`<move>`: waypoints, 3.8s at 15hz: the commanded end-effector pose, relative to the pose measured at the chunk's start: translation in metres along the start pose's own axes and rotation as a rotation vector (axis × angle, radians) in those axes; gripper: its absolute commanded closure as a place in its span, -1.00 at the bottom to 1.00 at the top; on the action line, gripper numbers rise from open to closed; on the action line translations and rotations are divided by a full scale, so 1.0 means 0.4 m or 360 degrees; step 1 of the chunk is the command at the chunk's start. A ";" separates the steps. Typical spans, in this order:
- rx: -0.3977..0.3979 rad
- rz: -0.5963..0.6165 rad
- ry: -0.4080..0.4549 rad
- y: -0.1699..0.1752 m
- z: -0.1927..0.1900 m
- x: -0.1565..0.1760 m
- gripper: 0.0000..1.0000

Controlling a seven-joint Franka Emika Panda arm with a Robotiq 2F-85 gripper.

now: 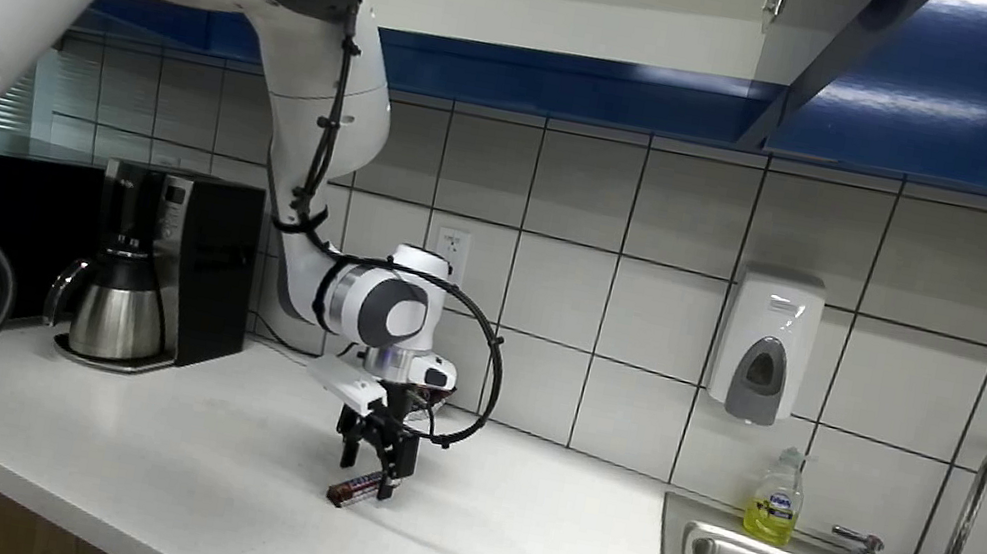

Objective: Put the packet closest to you in the top cabinet

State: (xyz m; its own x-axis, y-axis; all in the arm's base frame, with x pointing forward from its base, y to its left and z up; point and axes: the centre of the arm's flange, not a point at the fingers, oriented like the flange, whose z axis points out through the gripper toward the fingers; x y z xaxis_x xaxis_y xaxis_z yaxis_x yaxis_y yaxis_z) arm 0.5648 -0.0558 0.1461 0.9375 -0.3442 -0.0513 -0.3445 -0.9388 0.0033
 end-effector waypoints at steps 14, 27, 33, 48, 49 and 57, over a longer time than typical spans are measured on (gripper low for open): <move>-0.0007 -0.0003 0.0050 -0.013 -0.008 0.001 0.79; 0.0085 -0.0461 0.0175 -0.048 -0.147 -0.033 0.79; 0.0024 -0.0595 0.0198 -0.048 -0.184 -0.088 0.79; 0.0026 -0.0643 0.0219 0.038 -0.260 -0.371 0.79; 0.0026 -0.0641 0.0226 0.043 -0.270 -0.384 0.79; 0.0065 -0.0652 0.0365 0.075 -0.396 -0.496 0.79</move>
State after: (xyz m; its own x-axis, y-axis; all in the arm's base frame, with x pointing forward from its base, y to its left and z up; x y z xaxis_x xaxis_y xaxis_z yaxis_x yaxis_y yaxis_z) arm 0.4079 -0.0178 0.2827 0.9899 0.0283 0.1387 0.0305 -0.9994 -0.0132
